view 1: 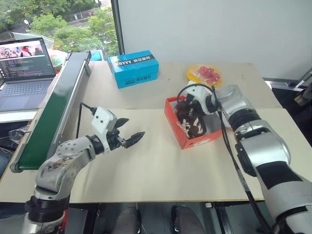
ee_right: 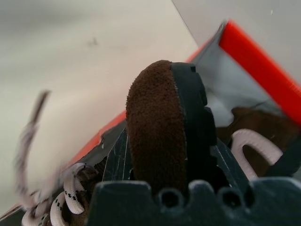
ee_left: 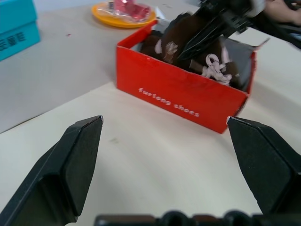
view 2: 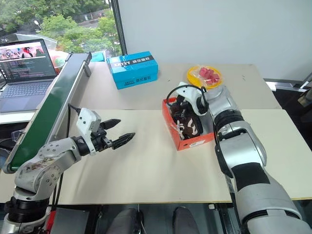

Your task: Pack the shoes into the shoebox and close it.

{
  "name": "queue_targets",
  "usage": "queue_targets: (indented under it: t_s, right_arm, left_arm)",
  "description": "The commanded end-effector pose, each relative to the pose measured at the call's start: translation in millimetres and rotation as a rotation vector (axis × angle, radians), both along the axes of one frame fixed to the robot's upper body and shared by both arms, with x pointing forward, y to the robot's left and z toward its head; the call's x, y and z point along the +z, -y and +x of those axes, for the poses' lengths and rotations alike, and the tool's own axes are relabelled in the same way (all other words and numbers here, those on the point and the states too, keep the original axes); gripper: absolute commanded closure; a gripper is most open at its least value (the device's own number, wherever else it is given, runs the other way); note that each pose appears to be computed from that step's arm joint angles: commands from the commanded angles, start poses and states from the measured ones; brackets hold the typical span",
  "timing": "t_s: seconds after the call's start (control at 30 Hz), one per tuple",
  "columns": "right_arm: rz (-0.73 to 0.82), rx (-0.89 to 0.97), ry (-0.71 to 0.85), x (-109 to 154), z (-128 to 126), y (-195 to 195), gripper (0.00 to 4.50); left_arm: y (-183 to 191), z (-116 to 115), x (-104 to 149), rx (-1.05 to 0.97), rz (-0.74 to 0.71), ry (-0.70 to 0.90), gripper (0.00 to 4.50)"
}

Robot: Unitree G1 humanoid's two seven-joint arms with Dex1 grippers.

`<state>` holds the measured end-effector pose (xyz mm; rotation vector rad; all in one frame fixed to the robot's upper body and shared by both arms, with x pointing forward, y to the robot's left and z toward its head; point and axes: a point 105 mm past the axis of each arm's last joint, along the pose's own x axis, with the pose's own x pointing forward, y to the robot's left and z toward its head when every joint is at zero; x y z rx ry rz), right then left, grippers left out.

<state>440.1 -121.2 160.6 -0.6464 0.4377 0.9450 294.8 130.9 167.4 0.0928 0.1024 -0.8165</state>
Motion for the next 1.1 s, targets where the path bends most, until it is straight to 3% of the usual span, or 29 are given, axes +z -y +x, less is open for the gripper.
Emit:
queue_targets:
  t_s: [0.03,0.33,0.53,0.57,0.6,0.87,0.93,1.1]
  right_arm:
    - [0.007,-0.046,0.033,-0.7,4.6,4.8,3.88]
    - [-0.088,-0.217,0.044,-43.7,10.1,16.7,3.88]
    - [-0.110,-0.239,0.066,-59.2,10.8,1.1,3.88]
    - [-0.101,-0.243,0.076,-57.5,12.0,-2.5,2.94]
    - [-0.088,-0.234,0.083,-54.5,12.8,-8.0,2.70]
    - [0.041,-0.206,0.218,-0.3,26.3,-32.7,0.07]
    - [0.077,-0.198,0.272,21.0,29.9,-36.8,0.07]
    - [0.247,-0.226,0.478,103.9,37.3,-38.0,0.07]
  left_arm:
    - [2.2,-8.6,9.6,-0.038,-0.019,0.020,0.00]
    - [3.3,-9.9,6.6,-0.042,0.024,0.017,0.00]
    - [5.3,-12.8,6.3,-0.044,0.031,0.017,0.00]
    - [5.6,-13.5,6.1,-0.044,0.033,0.016,0.00]
    - [5.9,-14.3,6.0,-0.044,0.034,0.016,0.00]
    - [6.7,-16.2,4.6,-0.041,0.030,0.010,0.00]
    - [8.0,-16.1,3.9,-0.045,0.027,0.007,0.00]
    - [11.7,-13.6,2.4,-0.071,0.027,0.000,0.00]
